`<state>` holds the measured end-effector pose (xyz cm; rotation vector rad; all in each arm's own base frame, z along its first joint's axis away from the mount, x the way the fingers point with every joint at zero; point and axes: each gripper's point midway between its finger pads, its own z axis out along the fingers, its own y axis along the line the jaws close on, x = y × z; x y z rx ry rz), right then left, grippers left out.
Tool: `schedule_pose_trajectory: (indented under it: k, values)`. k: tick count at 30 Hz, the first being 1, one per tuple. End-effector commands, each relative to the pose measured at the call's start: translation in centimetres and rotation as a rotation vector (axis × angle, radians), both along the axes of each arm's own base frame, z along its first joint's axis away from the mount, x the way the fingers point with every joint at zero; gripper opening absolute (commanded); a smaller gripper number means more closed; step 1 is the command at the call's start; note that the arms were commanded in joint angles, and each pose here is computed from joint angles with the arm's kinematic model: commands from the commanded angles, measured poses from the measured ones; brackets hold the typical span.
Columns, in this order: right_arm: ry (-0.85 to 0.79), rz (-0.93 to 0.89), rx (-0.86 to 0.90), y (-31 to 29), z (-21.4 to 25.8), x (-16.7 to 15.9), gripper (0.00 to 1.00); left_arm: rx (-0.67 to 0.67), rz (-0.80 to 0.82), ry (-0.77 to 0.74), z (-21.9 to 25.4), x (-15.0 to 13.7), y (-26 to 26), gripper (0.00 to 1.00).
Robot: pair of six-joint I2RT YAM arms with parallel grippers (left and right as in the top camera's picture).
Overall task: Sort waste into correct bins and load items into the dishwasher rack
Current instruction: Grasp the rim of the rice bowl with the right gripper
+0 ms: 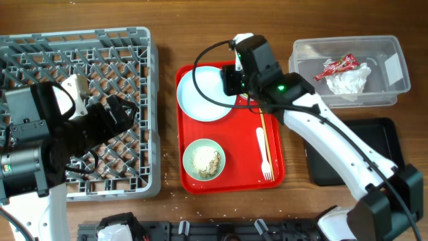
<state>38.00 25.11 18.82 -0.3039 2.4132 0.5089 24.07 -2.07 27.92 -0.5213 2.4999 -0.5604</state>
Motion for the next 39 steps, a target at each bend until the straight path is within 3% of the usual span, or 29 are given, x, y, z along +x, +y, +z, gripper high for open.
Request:
schedule_pose_trajectory:
  k: [1, 4, 7, 11, 15, 16, 17, 18, 20, 21, 24, 28, 32, 39]
  values:
    - [0.131, 0.172, 0.066, 4.6, -2.5, -3.7, 0.45, 0.0, 0.012, -0.014, 0.5, 0.1, 0.2, 1.0]
    - [0.278, 0.191, 0.014, 7.1, -7.0, -6.7, 0.45, 0.0, 0.012, -0.014, 0.5, 0.1, 0.2, 1.0]
    - [0.403, 0.142, -0.016, 6.9, -8.3, -9.4, 0.38, 0.0, 0.012, -0.014, 0.5, 0.1, 0.2, 1.0]
    - [0.642, 0.217, 0.046, 7.1, -8.3, -14.3, 0.51, 0.0, 0.012, -0.014, 0.5, 0.1, 0.2, 1.0]
    - [0.797, 0.277, 0.088, 7.3, -7.7, -17.6, 0.52, 0.0, 0.012, -0.014, 0.5, 0.1, 0.2, 1.0]
    - [0.798, 0.276, 0.083, 7.3, -7.7, -17.7, 0.56, 0.0, 0.012, -0.014, 0.5, 0.1, 0.2, 1.0]
    - [0.796, 0.277, 0.075, 7.3, -7.9, -17.8, 0.65, 0.0, 0.012, -0.014, 0.5, 0.1, 0.2, 1.0]
    - [0.789, 0.282, 0.056, 7.5, -8.1, -18.1, 0.67, 0.0, 0.012, -0.014, 0.5, 0.1, 0.2, 1.0]
    - [0.797, 0.251, 0.036, 7.7, -8.3, -18.6, 0.64, 0.0, 0.012, -0.014, 0.5, 0.1, 0.2, 1.0]
    - [0.801, 0.21, 0.022, 7.9, -8.6, -18.8, 0.57, 0.0, 0.012, -0.014, 0.5, 0.1, 0.2, 1.0]
    - [0.767, 0.031, -0.038, 8.6, -9.8, -19.2, 0.49, 0.0, 0.012, -0.014, 0.5, 0.1, 0.2, 1.0]
    - [0.732, -0.141, -0.028, 9.2, -10.2, -18.7, 0.47, 0.0, 0.012, -0.014, 0.5, 0.1, 0.2, 1.0]
    - [0.732, -0.17, -0.029, 9.5, -10.2, -19.2, 0.41, 0.0, 0.012, -0.014, 0.5, 0.1, 0.2, 1.0]
    - [0.629, -0.213, -0.078, 9.7, -10.6, -19.6, 0.43, 0.0, 0.012, -0.014, 0.5, 0.1, 0.2, 1.0]
